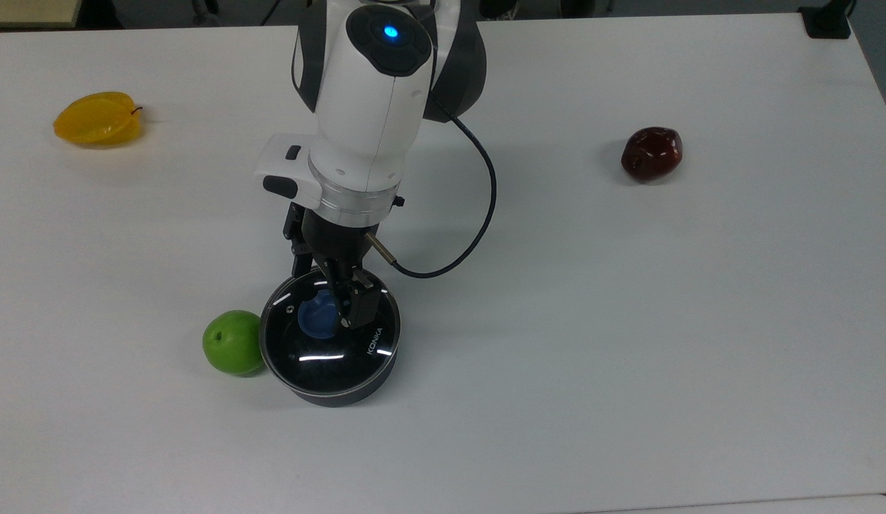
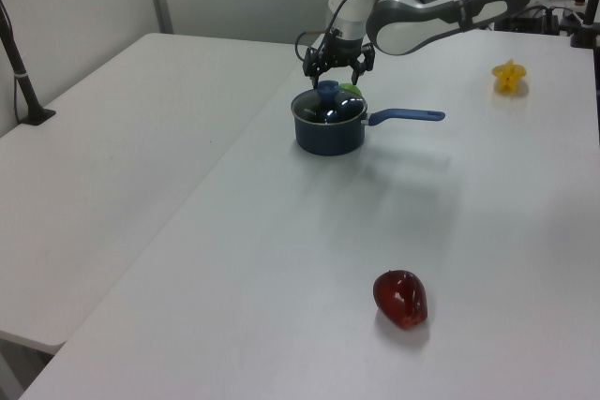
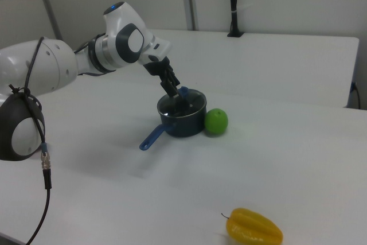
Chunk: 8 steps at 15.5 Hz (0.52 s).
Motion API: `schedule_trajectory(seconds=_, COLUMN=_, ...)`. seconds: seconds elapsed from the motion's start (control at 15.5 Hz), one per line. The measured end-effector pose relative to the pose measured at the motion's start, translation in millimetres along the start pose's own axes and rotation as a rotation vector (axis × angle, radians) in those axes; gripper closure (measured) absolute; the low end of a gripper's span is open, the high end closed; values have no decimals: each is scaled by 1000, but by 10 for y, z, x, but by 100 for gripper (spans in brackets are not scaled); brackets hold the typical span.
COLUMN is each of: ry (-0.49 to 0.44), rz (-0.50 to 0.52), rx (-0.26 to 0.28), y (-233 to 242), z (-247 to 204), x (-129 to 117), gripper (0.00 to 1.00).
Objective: Open lid
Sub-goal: 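Lower the gripper onto the blue knob and close it around the knob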
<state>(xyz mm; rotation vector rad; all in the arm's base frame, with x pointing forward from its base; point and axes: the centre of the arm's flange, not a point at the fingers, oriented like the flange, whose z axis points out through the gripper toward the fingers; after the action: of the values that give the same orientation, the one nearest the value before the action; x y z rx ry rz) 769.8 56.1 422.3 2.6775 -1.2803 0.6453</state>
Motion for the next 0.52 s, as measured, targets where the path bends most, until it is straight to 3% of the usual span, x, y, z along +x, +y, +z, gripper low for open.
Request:
schedule_trajectory(seconds=0.26, ry=25, rz=-15, rx=-14, y=1, z=50, x=-5, gripper=4)
schedule_trajectory(seconds=0.52, ry=37, rz=-23, rx=9, y=-38, z=103, x=-28, gripper=5)
